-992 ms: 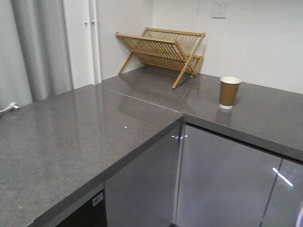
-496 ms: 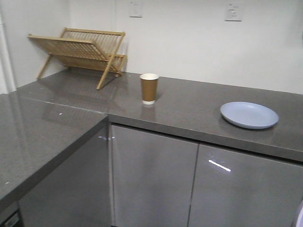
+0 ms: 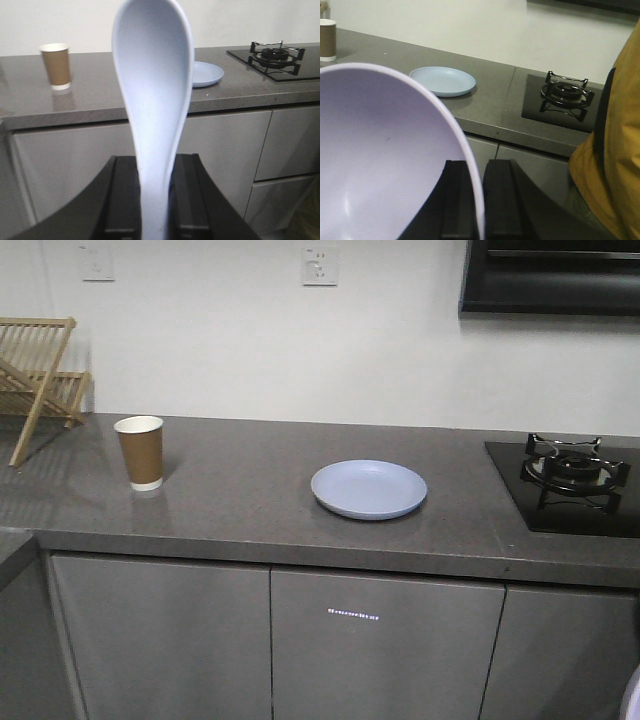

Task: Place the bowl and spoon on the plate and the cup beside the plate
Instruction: 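Drive the base holding spoon and bowl to the pale blue plate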

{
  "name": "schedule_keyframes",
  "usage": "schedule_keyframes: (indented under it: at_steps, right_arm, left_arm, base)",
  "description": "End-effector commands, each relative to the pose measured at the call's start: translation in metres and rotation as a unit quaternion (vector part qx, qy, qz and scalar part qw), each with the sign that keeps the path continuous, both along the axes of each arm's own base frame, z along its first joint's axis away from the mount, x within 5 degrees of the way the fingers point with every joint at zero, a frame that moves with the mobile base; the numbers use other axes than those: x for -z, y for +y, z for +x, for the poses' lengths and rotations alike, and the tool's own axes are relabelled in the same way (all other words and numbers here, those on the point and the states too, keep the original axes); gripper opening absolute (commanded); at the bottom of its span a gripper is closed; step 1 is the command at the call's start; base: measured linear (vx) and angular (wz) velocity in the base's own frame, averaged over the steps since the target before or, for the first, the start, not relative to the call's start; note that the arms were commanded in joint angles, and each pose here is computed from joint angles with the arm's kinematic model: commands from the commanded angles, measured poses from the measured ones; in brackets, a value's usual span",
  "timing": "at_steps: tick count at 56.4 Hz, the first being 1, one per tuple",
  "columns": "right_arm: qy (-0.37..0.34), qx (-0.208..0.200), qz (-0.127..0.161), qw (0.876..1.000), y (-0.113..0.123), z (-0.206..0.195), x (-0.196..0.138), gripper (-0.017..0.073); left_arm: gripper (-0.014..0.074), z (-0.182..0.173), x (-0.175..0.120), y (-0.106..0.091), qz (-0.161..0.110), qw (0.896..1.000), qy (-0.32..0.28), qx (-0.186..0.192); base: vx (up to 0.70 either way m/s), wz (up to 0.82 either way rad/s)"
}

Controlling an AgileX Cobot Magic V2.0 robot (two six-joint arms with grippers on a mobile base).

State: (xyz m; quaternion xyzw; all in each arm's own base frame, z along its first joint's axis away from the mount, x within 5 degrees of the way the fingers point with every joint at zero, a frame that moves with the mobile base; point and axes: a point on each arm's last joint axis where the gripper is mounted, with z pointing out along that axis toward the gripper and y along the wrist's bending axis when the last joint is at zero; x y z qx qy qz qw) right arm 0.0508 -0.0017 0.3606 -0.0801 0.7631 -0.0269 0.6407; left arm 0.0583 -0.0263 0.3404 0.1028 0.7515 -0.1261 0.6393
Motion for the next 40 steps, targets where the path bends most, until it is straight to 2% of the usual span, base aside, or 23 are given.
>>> schedule_keyframes:
  at_steps: [1,16,40]
  right_arm:
    - [-0.053,-0.006,-0.006,0.999,0.0009,0.0007,-0.0155,-0.0008]
    - [-0.054,-0.007,-0.006,0.999,0.0009,0.0007,-0.0157,-0.0008]
    - [-0.053,-0.007,-0.006,0.999,0.0009,0.0007,-0.0156,-0.0008]
  left_arm:
    - [0.0000,0.0006,-0.0137,0.0010,-0.022,0.999,-0.037,-0.007]
    - [0.0001,0.0006,-0.0137,0.0010,-0.022,0.999,-0.037,-0.007]
    - [0.0001,0.0006,-0.0137,0.0010,-0.022,0.999,-0.037,-0.007]
  base:
    - [0.25,-0.38]
    - [0.28,-0.22]
    - [0.35,0.03]
